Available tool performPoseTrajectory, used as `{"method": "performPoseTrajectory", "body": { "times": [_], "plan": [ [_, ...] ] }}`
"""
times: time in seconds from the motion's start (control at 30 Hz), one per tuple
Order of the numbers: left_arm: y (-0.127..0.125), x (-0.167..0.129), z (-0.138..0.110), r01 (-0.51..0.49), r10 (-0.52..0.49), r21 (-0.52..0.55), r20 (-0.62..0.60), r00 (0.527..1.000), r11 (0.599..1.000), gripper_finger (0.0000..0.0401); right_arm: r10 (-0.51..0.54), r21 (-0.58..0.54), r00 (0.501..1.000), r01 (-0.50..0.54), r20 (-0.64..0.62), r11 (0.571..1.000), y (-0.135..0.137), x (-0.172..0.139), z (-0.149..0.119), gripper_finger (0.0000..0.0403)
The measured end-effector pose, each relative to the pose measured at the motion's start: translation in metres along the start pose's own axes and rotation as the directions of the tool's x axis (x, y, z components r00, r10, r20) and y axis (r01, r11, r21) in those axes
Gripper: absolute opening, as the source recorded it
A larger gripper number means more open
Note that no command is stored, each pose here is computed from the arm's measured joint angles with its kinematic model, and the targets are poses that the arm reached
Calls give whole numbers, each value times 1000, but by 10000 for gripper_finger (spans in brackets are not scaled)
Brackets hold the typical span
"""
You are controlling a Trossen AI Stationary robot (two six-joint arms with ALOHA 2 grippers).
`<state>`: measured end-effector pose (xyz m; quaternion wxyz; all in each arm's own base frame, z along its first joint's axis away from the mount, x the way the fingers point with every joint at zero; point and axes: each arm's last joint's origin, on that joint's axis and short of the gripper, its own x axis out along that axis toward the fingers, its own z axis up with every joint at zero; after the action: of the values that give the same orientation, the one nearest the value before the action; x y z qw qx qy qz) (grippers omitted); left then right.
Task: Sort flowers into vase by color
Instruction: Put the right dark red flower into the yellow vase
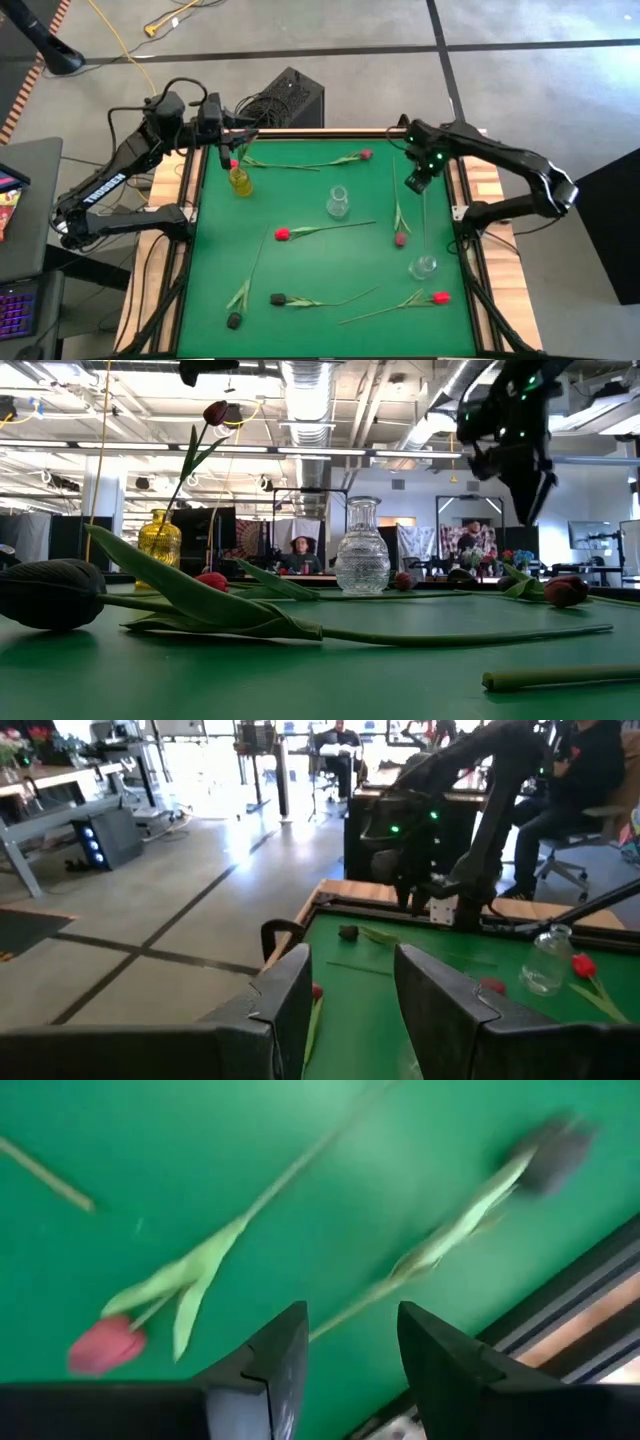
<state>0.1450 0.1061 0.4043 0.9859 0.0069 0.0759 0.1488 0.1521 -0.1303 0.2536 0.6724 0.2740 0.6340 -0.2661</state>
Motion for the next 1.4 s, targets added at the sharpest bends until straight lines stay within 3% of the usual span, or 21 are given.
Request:
{"method": "performPoseTrajectory", "body": {
  "times": [0.13, 0.43, 0.5, 0.57, 0.67, 0.77, 0.83, 0.93, 1.03, 1.07, 1.17, 1.27, 1.4],
  "plan": [
    [0, 0, -2, 2, -2, 8, -19, 1000, 1000, 133, 38, 30, 994, -35, -103, 999, -4, 8, 1, 182],
    [0, 0, -3, 3, -3, 11, -29, 1000, 1000, 133, 50, 200, 999, -47, -11, 979, 4, 20, 22, 180],
    [0, 0, -4, 5, -4, 12, -44, 999, 1000, 133, 55, 130, 998, -53, -7, 990, 8, 24, 27, 180],
    [-1, 0, -6, 7, -6, 19, -54, 999, 1000, 133, 54, -43, 998, -55, -16, 998, 13, 30, 30, 180],
    [-1, 0, -6, 7, -6, 26, -55, 998, 1000, 133, 50, -339, 997, -66, -55, 938, 23, 38, 32, 180],
    [-1, 0, -6, 7, -6, 25, -57, 998, 1000, 133, 41, -596, 994, -94, -103, 798, 36, 46, 33, 180],
    [-1, 0, -7, 9, -7, 21, -66, 998, 1000, 133, 27, -726, 989, -128, -148, 676, 44, 51, 31, 179],
    [-1, 0, -8, 10, -9, 16, -80, 997, 1000, 133, 2, -896, 977, -197, -214, 398, 56, 58, 27, 179],
    [-1, 0, -8, 7, -6, 16, -80, 997, 1000, 133, -25, -962, 967, -250, -254, 110, 67, 64, 24, 179],
    [-1, 0, -8, 4, -3, 17, -81, 997, 1000, 133, -43, -966, 966, -254, -256, 43, 70, 66, 23, 179],
    [-1, 0, -8, 3, -2, 17, -81, 997, 1000, 133, -140, -971, 967, -225, -212, -87, 80, 71, 23, 179],
    [-1, 0, -8, 4, -2, 31, -81, 997, 1000, 133, -226, -967, 963, -186, -145, -174, 91, 75, 23, 179],
    [-1, 0, -8, 4, -1, 43, -81, 997, 999, 133, -247, -942, 964, -173, -101, -289, 103, 81, 23, 179]
  ]
}}
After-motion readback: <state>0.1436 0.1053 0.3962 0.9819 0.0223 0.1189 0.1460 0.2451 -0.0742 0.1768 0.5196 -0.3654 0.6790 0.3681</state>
